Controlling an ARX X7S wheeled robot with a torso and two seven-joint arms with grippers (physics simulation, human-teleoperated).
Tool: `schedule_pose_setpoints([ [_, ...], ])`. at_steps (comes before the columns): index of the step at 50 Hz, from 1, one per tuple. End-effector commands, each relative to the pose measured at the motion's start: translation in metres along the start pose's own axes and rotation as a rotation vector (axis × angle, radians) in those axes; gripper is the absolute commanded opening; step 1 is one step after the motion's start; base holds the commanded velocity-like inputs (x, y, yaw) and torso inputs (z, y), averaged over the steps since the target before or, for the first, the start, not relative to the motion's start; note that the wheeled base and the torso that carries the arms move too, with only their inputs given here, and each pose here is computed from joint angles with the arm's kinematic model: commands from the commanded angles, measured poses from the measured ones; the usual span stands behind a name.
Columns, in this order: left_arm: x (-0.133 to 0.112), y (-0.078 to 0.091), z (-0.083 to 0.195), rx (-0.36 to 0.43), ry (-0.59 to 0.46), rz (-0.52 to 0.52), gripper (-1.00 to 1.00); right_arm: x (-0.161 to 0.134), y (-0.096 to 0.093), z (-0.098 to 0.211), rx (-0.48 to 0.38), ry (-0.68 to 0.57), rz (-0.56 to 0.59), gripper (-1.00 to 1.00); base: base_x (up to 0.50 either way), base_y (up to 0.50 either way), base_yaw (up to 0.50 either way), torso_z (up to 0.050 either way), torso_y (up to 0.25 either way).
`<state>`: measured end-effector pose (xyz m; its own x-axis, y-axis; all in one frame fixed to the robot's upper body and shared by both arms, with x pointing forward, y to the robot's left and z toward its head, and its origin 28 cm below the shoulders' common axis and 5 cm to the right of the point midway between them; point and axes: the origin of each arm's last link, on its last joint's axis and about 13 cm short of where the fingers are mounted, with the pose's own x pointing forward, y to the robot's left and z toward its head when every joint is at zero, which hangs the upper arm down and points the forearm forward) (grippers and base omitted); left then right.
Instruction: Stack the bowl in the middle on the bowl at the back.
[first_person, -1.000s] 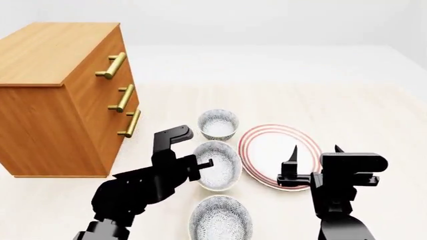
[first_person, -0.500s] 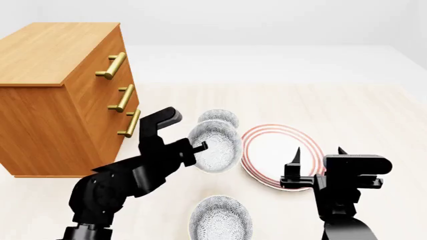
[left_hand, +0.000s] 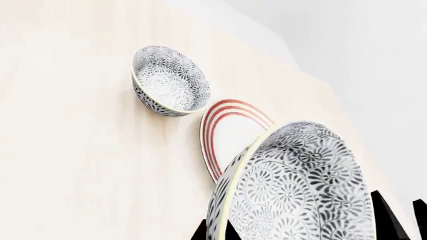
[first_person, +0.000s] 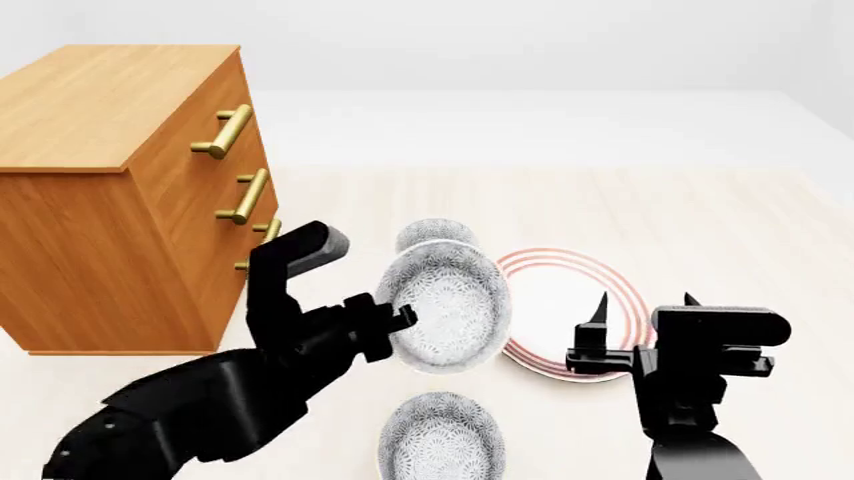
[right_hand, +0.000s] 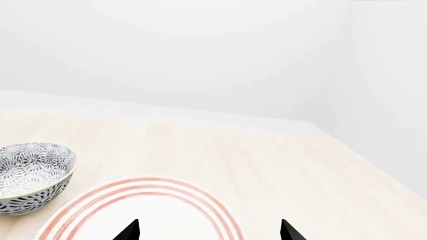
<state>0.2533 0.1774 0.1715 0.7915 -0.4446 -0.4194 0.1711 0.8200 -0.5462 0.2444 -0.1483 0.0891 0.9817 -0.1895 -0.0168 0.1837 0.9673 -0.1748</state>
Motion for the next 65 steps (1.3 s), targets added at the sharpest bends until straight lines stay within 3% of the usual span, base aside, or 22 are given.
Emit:
schedule_pose_setpoints([
  [1, -0.042, -0.011, -0.013, 0.018, -0.011, -0.082, -1.0, 0.0, -0.004, 0.002, -0.008, 0.001, -0.024, 1.0, 0.0, 0.0, 0.0, 0.0, 0.0],
  [25, -0.079, -0.005, -0.046, 0.024, 0.024, -0.108, -1.0, -0.001, -0.005, -0.002, 0.005, 0.008, -0.026, 1.0, 0.0, 0.0, 0.0, 0.0, 0.0],
  [34, -0.079, -0.001, -0.057, 0.018, 0.073, -0.111, -1.0, 0.001, -0.003, -0.006, 0.012, 0.019, -0.025, 1.0, 0.0, 0.0, 0.0, 0.0, 0.0],
  [65, -0.061, 0.014, -0.071, -0.125, 0.174, -0.043, -1.0, 0.0, -0.003, -0.013, 0.025, 0.03, -0.023, 1.0, 0.0, 0.0, 0.0, 0.0, 0.0],
])
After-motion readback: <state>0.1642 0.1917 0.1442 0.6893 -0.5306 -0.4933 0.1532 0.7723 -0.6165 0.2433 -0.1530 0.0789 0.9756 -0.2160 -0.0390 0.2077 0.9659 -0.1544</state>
